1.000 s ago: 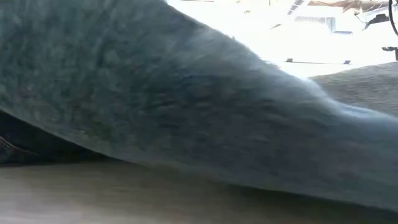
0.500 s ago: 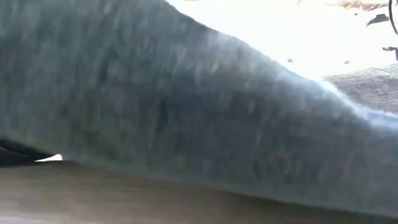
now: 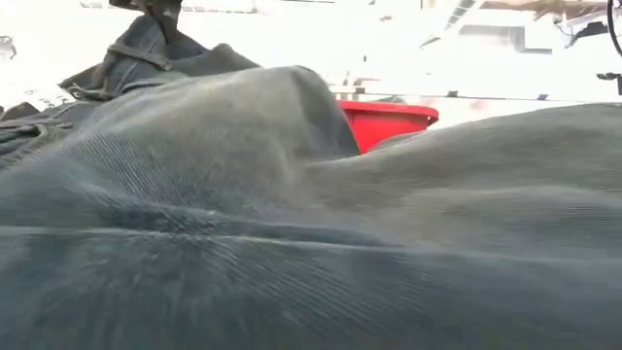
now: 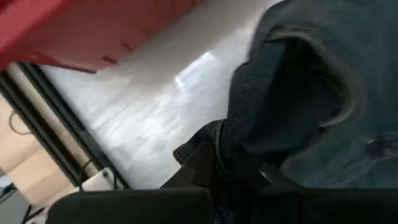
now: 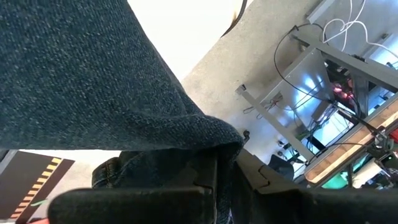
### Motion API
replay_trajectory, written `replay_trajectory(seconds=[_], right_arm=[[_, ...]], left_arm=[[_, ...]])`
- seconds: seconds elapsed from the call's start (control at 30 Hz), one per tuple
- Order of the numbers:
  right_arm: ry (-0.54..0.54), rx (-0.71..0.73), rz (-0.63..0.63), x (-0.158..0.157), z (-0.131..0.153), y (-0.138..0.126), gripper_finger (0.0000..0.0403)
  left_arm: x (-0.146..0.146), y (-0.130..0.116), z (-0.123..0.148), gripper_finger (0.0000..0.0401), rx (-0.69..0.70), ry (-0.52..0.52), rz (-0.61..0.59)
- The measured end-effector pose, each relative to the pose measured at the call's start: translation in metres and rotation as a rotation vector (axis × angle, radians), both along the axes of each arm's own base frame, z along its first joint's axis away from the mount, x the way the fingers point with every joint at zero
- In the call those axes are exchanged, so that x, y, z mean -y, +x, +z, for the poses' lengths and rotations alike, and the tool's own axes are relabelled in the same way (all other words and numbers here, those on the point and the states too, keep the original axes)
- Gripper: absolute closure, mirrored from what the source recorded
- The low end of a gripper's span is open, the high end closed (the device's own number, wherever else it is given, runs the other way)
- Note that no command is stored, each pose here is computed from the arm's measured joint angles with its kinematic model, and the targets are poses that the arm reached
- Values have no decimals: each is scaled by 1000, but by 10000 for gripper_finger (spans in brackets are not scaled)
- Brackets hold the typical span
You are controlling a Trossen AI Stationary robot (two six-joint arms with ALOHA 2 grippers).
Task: Fold Laundry from Bin
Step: Fold the black pants
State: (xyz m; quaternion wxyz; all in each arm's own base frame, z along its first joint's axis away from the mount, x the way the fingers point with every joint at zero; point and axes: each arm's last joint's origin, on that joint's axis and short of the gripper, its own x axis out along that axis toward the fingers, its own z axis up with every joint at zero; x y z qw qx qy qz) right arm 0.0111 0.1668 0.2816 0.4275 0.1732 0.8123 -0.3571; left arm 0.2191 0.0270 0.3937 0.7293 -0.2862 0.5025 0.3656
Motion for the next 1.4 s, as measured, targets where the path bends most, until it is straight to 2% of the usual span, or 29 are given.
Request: replay_trajectory(seconds=[0.17, 0.4, 0.53, 0.67, 0.73, 0.87, 0.97, 1.07, 1.23, 1.3, 1.4], right_arm=[[1, 0, -1, 0, 0, 0, 355], [6, 1, -1, -1, 0, 0, 355], [6, 2, -1, -1, 0, 0, 355], [7, 5, 4, -1, 0, 0, 355], [6, 7, 4, 0, 0, 0, 355], [3, 7, 4, 0, 0, 0, 355], [3, 7, 4, 0, 0, 0, 355], [4, 7, 5, 0, 0, 0, 355], [6, 7, 5, 0, 0, 0, 355], [8, 7, 6, 0, 0, 0, 355], [5, 18, 8, 0, 0, 0, 355]], left_arm=[[5, -4, -8, 377, -18, 3, -13], [17, -2, -52, 314, -190, -84, -64], [20, -5, -64, 285, -230, -162, -32], [27, -5, -57, 277, -181, -263, 15], [33, -3, -48, 276, -114, -278, 33], [57, 8, -42, 276, 64, -184, -1], [74, 13, -48, 276, 115, -94, -12], [88, 14, -66, 276, 102, -67, 21], [112, 14, -113, 279, 105, -84, 61], [119, 12, -134, 290, 128, -109, 72], [124, 5, -168, 320, 142, -92, 110]])
